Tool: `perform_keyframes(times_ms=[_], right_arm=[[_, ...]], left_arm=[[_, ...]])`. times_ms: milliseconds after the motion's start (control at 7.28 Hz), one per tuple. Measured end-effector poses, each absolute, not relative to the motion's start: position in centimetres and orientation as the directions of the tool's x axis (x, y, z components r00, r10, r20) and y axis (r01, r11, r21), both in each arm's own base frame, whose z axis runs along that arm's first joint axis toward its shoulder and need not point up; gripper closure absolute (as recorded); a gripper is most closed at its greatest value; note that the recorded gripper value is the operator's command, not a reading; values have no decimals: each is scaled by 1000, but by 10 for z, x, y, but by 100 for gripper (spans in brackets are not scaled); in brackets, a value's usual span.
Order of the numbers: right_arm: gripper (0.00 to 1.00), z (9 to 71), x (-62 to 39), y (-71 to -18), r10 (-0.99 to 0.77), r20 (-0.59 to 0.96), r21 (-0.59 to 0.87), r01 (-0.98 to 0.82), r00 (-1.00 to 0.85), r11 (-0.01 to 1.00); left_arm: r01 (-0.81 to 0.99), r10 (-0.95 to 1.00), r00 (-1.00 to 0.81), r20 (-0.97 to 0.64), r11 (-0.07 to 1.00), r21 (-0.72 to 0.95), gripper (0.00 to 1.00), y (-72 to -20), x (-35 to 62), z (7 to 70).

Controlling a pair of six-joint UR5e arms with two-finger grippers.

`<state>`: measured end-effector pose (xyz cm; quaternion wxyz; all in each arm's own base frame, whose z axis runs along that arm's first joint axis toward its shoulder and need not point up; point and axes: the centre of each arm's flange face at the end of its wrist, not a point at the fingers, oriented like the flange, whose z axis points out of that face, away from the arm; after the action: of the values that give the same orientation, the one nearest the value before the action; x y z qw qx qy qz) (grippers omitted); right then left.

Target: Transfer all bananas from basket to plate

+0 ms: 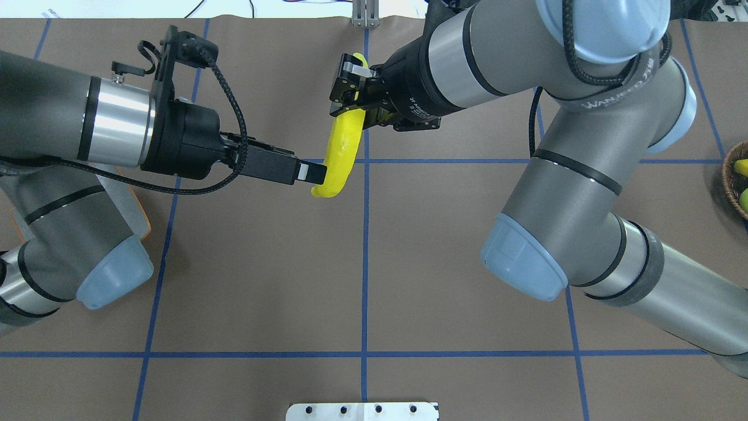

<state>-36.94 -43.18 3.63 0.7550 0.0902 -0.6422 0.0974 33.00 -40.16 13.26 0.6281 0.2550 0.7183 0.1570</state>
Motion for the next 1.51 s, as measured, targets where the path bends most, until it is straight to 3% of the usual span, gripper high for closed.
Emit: perform_keyframes(times_ms=[412,549,686,824,961,1098,1236,1373,1510], right_arm=[[100,30,-375,-414,2,990,32,-234,142,972],[100,29,-376,-409,-4,990,35,-227,138,973],[100,28,-376,-405,-9,991,38,-220,133,975],[100,27,-376,-402,-12,991,40,-216,130,976],[100,25,-374,-399,-16,992,43,-213,124,976],[100,24,-371,-397,-21,993,46,-211,118,976],[100,23,-369,-395,-29,993,52,-209,114,977],[4,22,-368,-393,-43,993,66,-205,113,977],[0,22,-368,-392,-56,992,79,-203,115,976]], left_arm=[[156,572,-109,-813,818,554,2,-391,339,129],[156,577,-118,-808,815,559,18,-389,340,129],[157,579,-123,-806,813,561,40,-388,340,129],[156,579,-125,-805,813,561,51,-387,341,129],[156,579,-126,-805,813,561,54,-387,341,129],[155,580,-127,-805,813,561,67,-387,341,129],[156,581,-128,-804,812,563,100,-386,341,129],[156,582,-128,-803,812,563,100,-386,341,129],[155,581,-128,-804,812,563,100,-386,341,129]])
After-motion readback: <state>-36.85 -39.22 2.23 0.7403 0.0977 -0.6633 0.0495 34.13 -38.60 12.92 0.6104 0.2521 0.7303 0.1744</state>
